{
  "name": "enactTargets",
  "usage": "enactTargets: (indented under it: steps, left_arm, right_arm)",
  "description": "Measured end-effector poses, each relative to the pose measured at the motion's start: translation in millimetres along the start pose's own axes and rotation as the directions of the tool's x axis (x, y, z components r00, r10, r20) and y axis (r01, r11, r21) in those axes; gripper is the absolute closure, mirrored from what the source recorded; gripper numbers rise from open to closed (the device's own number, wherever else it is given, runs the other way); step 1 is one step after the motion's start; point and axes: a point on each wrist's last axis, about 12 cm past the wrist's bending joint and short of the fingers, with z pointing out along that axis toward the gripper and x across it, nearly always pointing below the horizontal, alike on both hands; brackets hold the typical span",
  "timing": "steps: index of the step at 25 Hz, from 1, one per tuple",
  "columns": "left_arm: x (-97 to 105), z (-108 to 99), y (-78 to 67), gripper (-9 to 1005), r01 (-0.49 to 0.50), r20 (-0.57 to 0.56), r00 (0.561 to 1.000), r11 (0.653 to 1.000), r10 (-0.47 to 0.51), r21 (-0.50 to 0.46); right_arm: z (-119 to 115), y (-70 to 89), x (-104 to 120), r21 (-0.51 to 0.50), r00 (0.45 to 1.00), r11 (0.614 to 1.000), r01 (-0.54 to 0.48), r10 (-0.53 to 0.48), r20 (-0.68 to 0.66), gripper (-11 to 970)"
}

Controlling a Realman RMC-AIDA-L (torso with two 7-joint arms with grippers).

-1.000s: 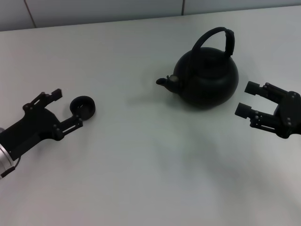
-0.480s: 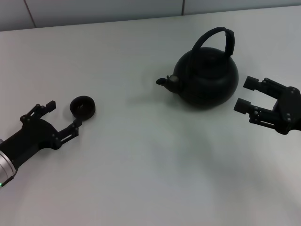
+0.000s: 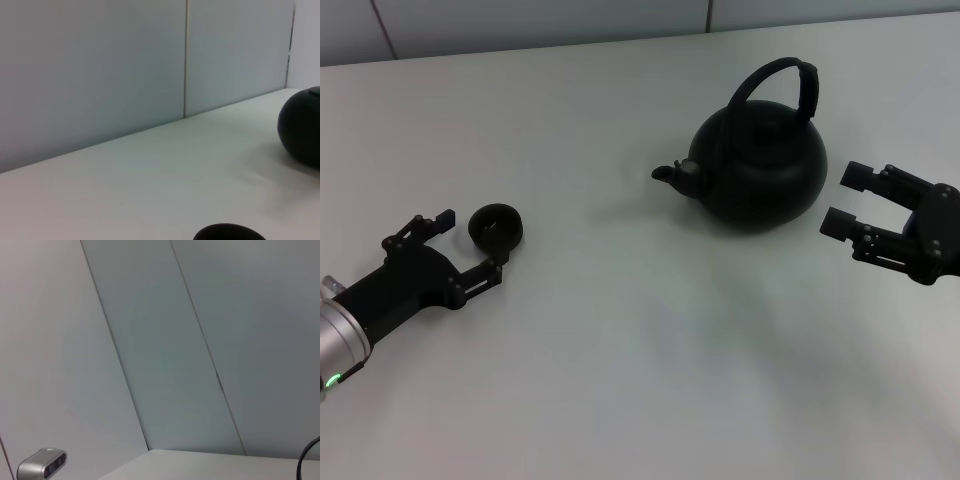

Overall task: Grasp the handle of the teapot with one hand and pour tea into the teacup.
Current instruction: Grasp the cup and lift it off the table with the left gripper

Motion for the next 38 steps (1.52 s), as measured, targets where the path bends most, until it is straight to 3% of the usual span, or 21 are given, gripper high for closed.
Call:
enactTargets:
  steps: [38]
  left_arm:
    - [-8,22,0.9,169,-0.010,-0.044,0.999,1.000,0.011,0.014]
  right_arm:
    - [-3,-2.6,-2,0.015,1.000,1.000,0.016,-0.015,-0.012,135]
